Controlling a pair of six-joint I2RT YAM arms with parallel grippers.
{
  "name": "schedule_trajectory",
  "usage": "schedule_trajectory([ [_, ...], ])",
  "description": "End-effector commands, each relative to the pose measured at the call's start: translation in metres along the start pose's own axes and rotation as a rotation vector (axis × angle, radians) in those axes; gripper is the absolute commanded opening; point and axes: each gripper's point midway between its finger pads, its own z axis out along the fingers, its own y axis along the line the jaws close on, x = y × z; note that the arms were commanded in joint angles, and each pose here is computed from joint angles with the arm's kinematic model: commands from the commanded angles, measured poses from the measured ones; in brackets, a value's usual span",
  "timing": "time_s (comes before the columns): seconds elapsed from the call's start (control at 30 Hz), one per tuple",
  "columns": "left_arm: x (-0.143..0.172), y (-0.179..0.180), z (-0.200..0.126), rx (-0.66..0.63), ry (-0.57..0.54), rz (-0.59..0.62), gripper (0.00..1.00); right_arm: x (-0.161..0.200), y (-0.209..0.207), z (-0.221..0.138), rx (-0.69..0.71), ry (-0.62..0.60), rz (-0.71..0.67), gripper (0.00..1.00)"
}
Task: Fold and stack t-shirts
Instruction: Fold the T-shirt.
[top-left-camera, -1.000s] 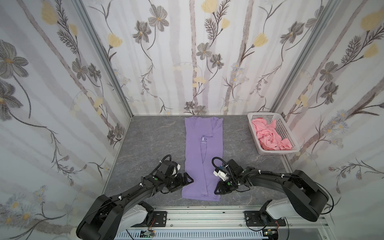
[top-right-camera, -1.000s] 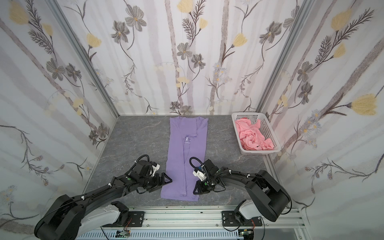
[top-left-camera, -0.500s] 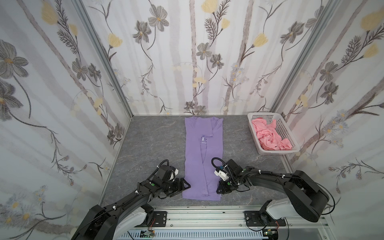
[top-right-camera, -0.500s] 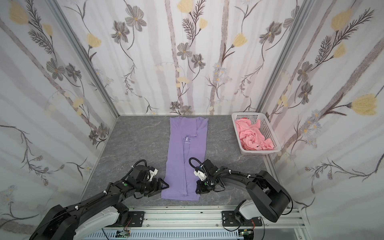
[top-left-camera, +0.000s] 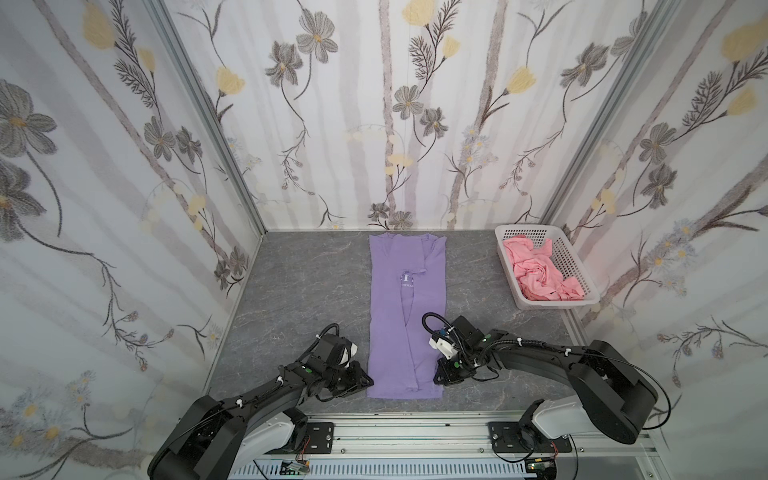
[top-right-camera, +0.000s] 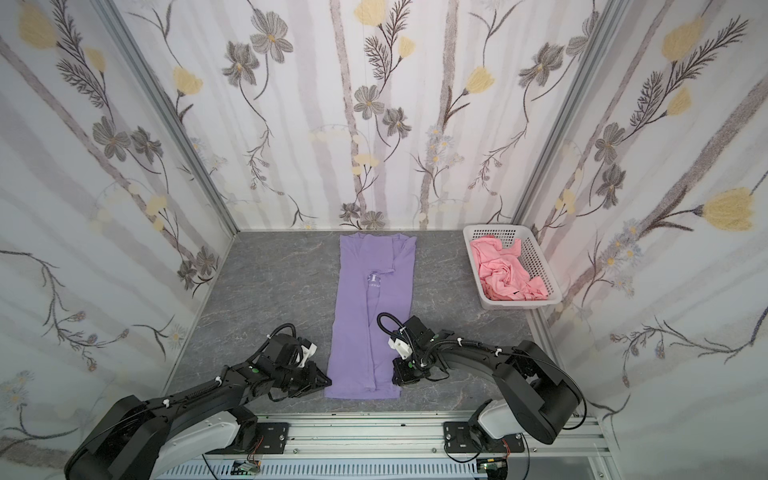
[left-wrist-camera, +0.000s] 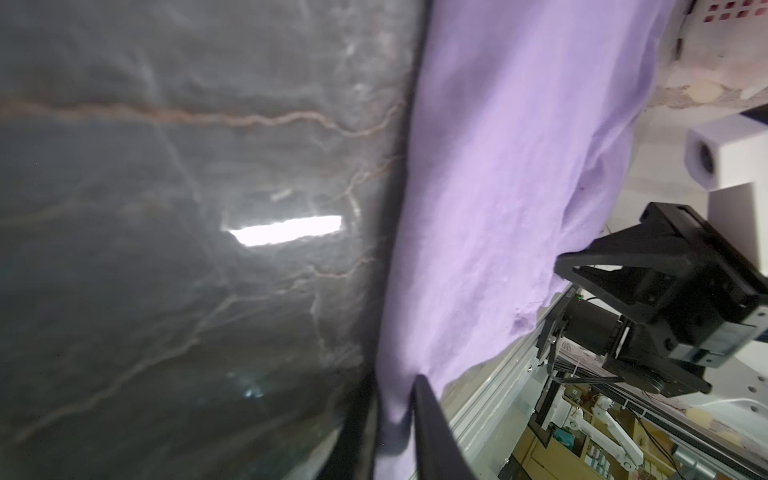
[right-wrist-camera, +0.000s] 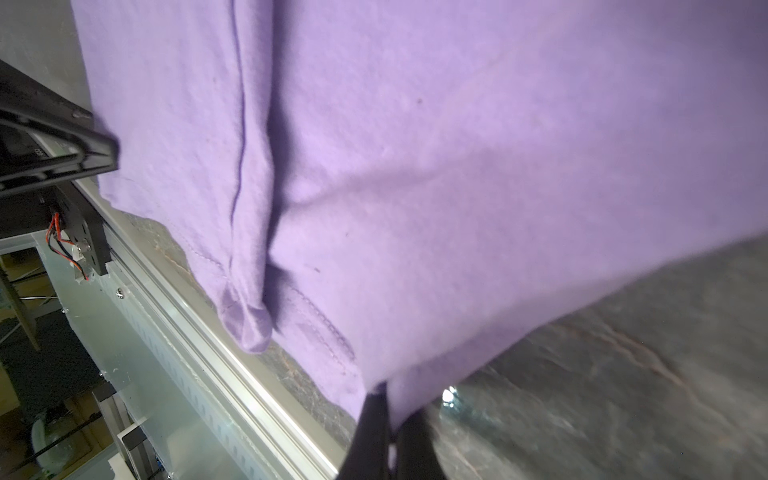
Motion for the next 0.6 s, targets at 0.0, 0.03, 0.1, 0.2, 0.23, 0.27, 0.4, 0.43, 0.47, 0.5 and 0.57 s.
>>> schedule_trajectory([
  [0.0, 0.003, 0.016, 0.002, -0.078, 0.02, -0.025, 0.0, 0.001, -0.001, -0.002, 0.01, 0.004, 0.014, 0.0],
  [0.03, 0.004, 0.014, 0.002, -0.074, 0.032, -0.024, 0.0, 0.002, 0.0, -0.003, 0.007, 0.007, 0.017, 0.0],
  [0.1, 0.006, 0.01, 0.001, -0.072, 0.048, -0.026, 0.0, 0.005, 0.003, -0.005, -0.006, 0.006, 0.022, 0.0],
  [0.2, 0.007, 0.001, -0.006, -0.057, 0.053, -0.034, 0.0, 0.018, 0.012, -0.011, -0.034, 0.019, 0.017, 0.0],
  [0.23, 0.007, -0.002, -0.008, -0.05, 0.052, -0.047, 0.0, 0.023, 0.015, -0.014, -0.042, 0.033, 0.015, 0.0],
  [0.27, 0.007, -0.007, -0.01, -0.035, 0.051, -0.056, 0.0, 0.028, 0.017, -0.017, -0.046, 0.044, 0.013, 0.0],
  [0.4, 0.008, -0.025, -0.026, -0.024, 0.047, -0.065, 0.0, 0.041, 0.026, -0.03, -0.059, 0.052, 0.006, 0.0],
  [0.43, 0.008, -0.03, -0.03, -0.017, 0.044, -0.061, 0.0, 0.044, 0.028, -0.033, -0.067, 0.053, 0.006, 0.0],
  [0.47, 0.008, -0.033, -0.032, -0.013, 0.041, -0.058, 0.0, 0.046, 0.028, -0.034, -0.065, 0.057, 0.008, 0.0],
  [0.5, 0.008, -0.036, -0.035, -0.009, 0.039, -0.061, 0.0, 0.046, 0.029, -0.037, -0.062, 0.052, 0.009, 0.0],
  [0.57, 0.01, -0.042, -0.04, 0.0, 0.042, -0.069, 0.0, 0.047, 0.033, -0.042, -0.072, 0.049, 0.007, 0.0],
])
